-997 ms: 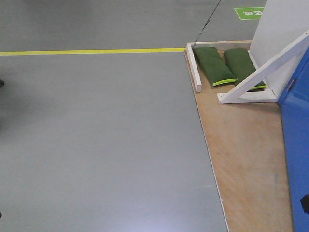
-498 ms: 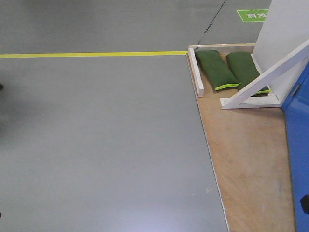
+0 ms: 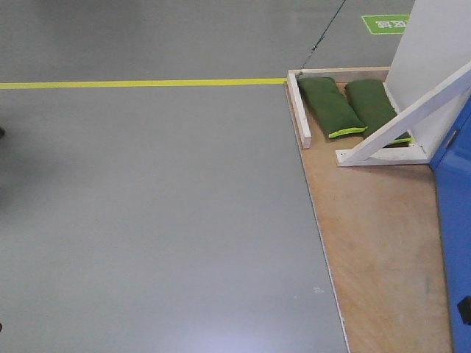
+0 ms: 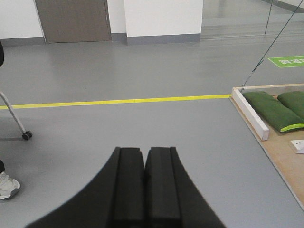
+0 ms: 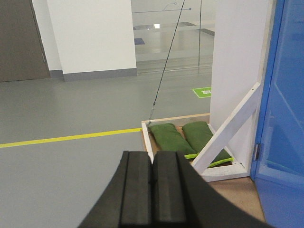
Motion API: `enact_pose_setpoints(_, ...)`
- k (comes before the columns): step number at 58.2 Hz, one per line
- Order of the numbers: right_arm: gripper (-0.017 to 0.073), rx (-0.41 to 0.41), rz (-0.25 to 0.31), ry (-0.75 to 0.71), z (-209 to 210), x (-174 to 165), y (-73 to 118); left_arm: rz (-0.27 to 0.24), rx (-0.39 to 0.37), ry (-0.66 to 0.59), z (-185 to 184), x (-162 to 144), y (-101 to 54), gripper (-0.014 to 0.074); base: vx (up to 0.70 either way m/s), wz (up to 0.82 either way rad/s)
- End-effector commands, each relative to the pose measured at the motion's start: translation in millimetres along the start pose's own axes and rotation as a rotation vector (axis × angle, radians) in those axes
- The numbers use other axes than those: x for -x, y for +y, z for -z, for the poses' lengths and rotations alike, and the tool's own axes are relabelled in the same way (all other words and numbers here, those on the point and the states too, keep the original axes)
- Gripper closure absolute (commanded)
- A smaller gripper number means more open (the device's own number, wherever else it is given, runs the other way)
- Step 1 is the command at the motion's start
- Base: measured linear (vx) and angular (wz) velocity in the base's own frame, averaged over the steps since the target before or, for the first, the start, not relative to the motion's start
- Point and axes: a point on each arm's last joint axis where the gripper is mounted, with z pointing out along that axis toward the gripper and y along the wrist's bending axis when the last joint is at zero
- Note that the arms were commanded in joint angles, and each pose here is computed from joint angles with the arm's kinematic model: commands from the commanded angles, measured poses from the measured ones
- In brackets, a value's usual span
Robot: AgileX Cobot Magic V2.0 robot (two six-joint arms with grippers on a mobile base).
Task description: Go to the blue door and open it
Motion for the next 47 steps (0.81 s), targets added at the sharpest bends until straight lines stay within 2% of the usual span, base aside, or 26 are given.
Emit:
enact_pose_setpoints(1,0.0548,0.015,0.004,-0.098,1,8,1.3,0.010,0.000,-0.122,4,17,0.4,0.0521,0.00,0.00)
enact_pose_setpoints(10,0.0548,0.015,0.004,-0.095,1,8,1.3,0.010,0.000,-0.122,4,17,0.4,0.0521,0.00,0.00)
enact_pose_setpoints(16,0.0548,0.007,0.003,-0.095,5,19,1.1,0.010,0.000,-0.122,4,17,0.4,0.0521,0.00,0.00)
enact_pose_setpoints(27,0.0548,-0.016,-0.004,-0.100,23,81,1.6,0.010,0.000,-0.122,4,17,0.4,0.0521,0.00,0.00)
enact_pose_setpoints(36,0.0548,-0.008,-0.007,-0.186,33,136,4.2,0.010,0.000,-0.122,4,17,0.4,0.0521,0.00,0.00)
enact_pose_setpoints(44,0.0548,-0.032,0.046,-0.206,27,172,4.5,0.010,0.000,-0.122,4,17,0.4,0.0521,0.00,0.00)
enact_pose_setpoints(47,0.0548,-0.060,0.046,-0.200,22,183,3.6,0.010,0.000,-0.122,4,17,0.4,0.0521,0.00,0.00)
